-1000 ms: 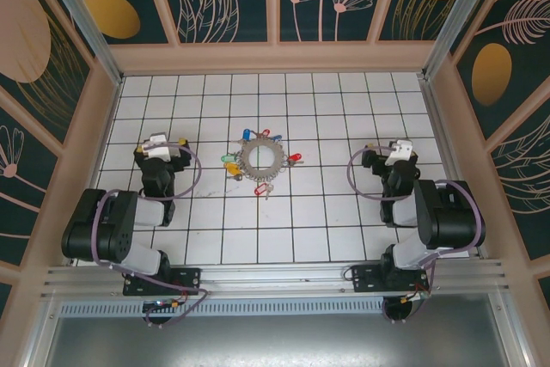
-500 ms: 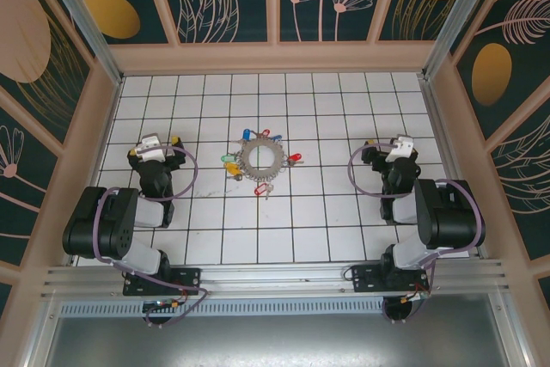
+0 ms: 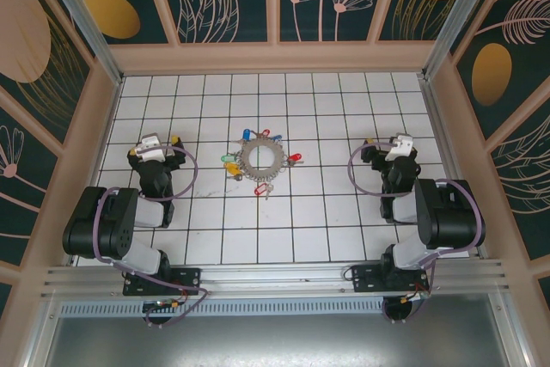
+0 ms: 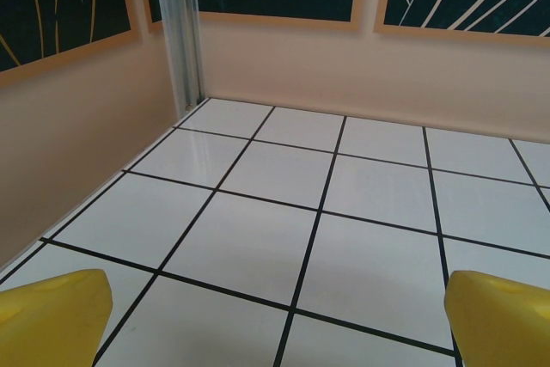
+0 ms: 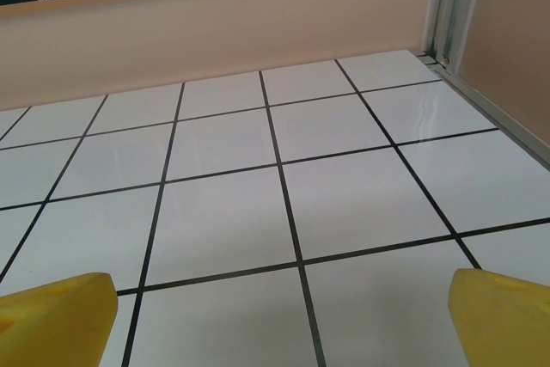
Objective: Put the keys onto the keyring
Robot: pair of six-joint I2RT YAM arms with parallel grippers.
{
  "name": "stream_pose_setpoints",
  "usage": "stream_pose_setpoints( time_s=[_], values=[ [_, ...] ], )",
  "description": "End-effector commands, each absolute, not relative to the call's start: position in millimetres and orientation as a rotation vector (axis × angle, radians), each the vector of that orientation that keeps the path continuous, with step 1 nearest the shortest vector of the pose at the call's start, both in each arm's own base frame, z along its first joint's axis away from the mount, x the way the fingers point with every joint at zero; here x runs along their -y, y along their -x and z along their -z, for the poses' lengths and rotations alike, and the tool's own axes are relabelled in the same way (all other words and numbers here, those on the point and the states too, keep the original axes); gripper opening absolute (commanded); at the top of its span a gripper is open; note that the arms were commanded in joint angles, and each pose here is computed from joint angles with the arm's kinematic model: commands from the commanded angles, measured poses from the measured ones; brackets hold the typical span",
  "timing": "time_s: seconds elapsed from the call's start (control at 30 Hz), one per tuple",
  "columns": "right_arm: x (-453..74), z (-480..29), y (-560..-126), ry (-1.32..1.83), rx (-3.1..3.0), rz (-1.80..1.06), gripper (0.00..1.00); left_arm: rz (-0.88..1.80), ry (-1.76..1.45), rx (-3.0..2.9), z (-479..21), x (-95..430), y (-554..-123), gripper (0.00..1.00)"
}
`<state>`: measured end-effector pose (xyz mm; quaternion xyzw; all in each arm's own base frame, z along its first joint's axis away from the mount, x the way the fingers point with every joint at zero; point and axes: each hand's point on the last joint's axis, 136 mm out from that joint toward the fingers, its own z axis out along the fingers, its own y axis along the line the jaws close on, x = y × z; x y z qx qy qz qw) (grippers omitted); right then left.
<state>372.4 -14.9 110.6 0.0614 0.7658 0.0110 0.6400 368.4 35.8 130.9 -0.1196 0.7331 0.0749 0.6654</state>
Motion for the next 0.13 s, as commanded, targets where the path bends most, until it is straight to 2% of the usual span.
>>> stream_pose_setpoints(
  time_s=[0.0, 0.1],
  values=[
    [13.6, -120.3, -377.4, -0.135, -1.715, -0.047, 0.99, -0.158, 0.302, -1.615, -138.9, -39.4, -367.1, 0.99],
    [13.4, -121.0, -377.3, -0.135, -1.712, -0.047, 0.99, -0.159, 0.302, -1.616, -138.5, -39.5, -367.1, 0.99]
  ],
)
